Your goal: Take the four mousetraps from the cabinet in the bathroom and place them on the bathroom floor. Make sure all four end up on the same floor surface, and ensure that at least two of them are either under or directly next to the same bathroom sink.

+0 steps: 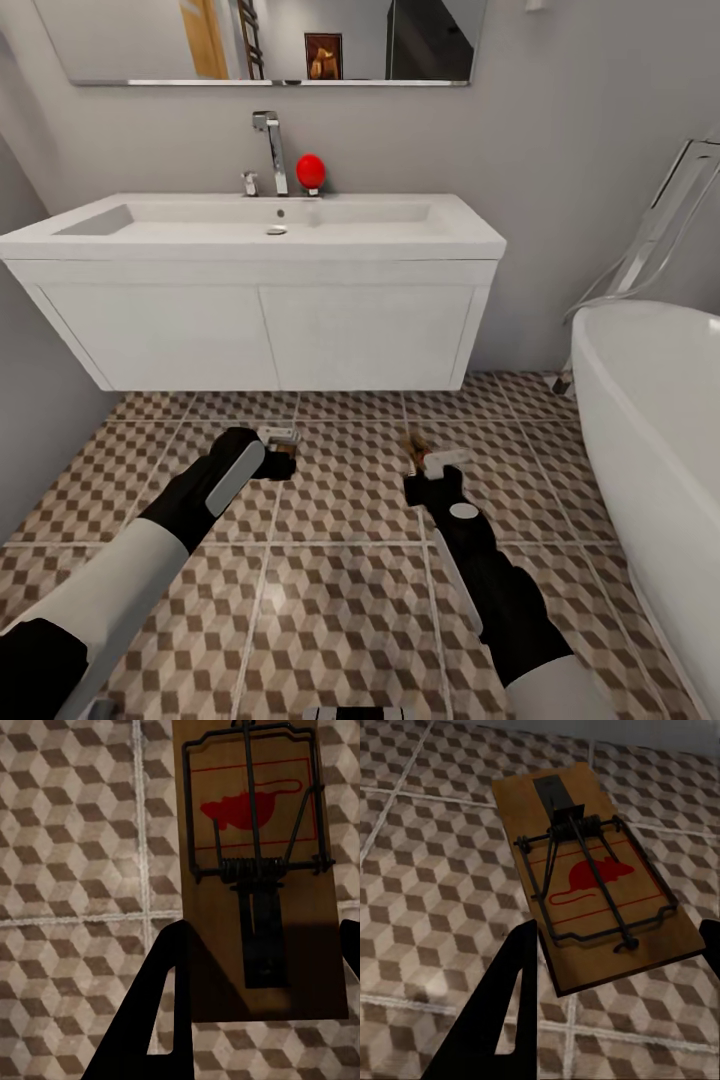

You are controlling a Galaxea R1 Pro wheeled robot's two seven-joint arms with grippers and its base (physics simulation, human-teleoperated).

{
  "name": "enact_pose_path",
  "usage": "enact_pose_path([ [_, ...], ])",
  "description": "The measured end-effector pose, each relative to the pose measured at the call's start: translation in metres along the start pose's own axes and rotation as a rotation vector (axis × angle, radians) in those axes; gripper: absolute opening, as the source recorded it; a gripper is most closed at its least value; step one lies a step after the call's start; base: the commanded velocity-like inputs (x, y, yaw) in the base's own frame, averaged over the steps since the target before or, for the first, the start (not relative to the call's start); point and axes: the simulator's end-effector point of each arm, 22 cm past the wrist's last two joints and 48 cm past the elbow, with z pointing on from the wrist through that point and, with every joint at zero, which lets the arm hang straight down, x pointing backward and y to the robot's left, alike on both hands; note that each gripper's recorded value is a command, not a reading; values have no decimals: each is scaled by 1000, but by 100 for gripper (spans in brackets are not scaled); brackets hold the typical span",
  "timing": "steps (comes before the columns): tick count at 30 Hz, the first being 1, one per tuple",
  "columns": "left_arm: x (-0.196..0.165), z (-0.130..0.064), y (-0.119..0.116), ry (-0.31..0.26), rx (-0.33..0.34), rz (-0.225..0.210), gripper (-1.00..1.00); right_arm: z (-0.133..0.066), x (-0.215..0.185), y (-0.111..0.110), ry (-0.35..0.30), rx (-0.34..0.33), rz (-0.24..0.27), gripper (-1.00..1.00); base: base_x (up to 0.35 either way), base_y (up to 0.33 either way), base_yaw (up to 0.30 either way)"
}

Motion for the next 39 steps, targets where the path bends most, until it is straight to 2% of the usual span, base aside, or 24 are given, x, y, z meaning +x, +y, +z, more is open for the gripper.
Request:
enact_pose_path([
  [5, 6, 8, -3, -3, 3, 3, -100, 9, 32, 2, 71, 2, -8, -100, 0, 0, 0],
  [7, 9, 11, -4, -4, 4, 3, -100, 16, 40, 2, 92, 3, -16, -100, 0, 0, 0],
  [9, 12, 15, -4, -3, 4, 4, -100, 32, 56, 1, 141, 7, -34, -100, 0, 0, 0],
  [11, 16, 18, -4, -3, 3, 5, -100, 37, 63, 0, 153, 8, -39, -100, 0, 0, 0],
  [16, 25, 28, -5, 1, 2, 4, -100, 45, 72, 0, 158, 10, -43, -100, 0, 0, 0],
  [20, 34, 36, -9, 3, 0, 23, -100, 54, 57, -3, 128, 16, -48, -100, 0, 0, 0],
  [30, 54, 59, -17, 46, -1, 59, -100, 74, 54, -5, 138, 15, -51, -100, 0, 0, 0],
  [39, 71, 79, -19, 84, 2, 65, -100, 85, 64, 3, 148, -8, -49, -100, 0, 0, 0],
])
